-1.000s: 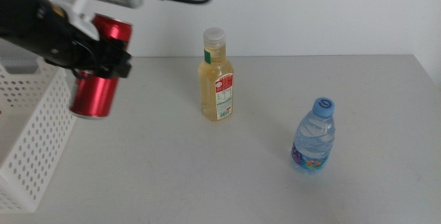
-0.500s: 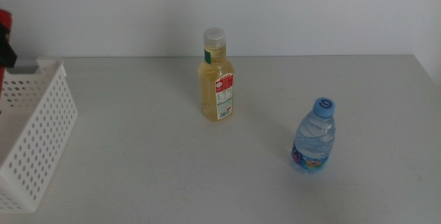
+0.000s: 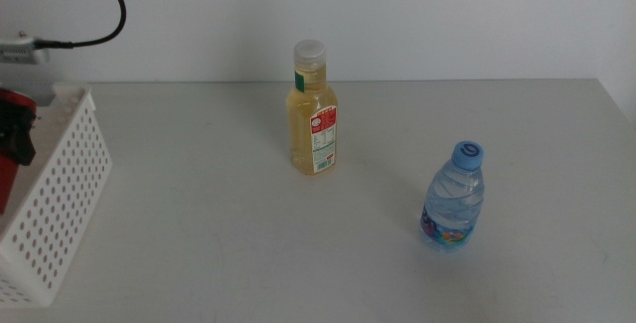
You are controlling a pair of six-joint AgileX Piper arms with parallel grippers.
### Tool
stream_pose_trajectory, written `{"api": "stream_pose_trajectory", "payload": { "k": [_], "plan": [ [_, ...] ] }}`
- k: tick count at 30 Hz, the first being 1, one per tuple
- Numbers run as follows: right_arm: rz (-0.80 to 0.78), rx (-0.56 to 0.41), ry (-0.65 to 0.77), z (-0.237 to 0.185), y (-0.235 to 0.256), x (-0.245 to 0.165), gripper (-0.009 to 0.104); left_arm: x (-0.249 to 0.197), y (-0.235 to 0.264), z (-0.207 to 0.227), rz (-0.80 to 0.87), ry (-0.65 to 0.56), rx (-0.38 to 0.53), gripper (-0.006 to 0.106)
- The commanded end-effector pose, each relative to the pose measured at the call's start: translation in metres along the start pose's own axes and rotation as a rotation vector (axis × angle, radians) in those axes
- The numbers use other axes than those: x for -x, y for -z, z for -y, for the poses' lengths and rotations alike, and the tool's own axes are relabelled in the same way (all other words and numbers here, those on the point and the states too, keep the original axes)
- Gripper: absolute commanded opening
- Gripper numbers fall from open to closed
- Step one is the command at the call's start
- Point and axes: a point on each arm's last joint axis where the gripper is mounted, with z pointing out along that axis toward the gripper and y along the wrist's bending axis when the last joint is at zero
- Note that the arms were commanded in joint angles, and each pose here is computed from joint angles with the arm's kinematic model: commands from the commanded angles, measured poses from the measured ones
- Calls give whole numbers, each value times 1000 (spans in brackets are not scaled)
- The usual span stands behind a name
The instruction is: Use arms to grab the bottles and put them into the dustbin to the left of the table.
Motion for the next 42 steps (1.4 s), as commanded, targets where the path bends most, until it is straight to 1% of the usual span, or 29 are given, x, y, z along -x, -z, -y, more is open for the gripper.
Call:
{"api": "stream_pose_trajectory", "payload": {
  "k": [1,6,11,18,19,20,21,22,23,25,29,33,36,38,40,42],
  "plan": [
    [106,-10,14,1,3,11,66,7,21,-4,79,9,57,-2],
    [106,-10,14,1,3,11,66,9,-4,-10,19,69,67,-2],
    [106,-10,14,1,3,11,66,9,-15,-13,-10,63,71,-2],
    [106,-10,14,1,3,11,66,10,-19,-12,-14,61,68,0],
    [106,-10,14,1,3,11,66,10,-19,-12,-10,53,69,8],
    [106,-10,14,1,3,11,66,10,-19,-12,-10,53,70,10],
    [106,-10,14,1,3,11,66,10,-19,-12,-10,53,70,18],
    [106,-10,14,1,3,11,66,10,-19,-12,-10,53,70,21],
    [106,-10,14,1,3,11,66,9,-19,-12,-16,53,67,75],
    [106,-10,14,1,3,11,66,9,-19,-12,-16,53,67,83],
    [106,-10,14,1,3,11,66,12,-10,-12,-27,53,62,93],
    [106,-10,14,1,3,11,66,19,11,-9,-24,81,19,94],
    [106,-10,14,1,3,11,66,25,29,-2,-20,140,-64,94],
    [106,-10,14,1,3,11,66,31,44,6,55,177,-140,94],
    [106,-10,14,1,3,11,66,32,59,14,115,171,-204,94],
    [106,-10,14,1,3,11,66,32,75,26,164,130,-231,94]
  ]
}}
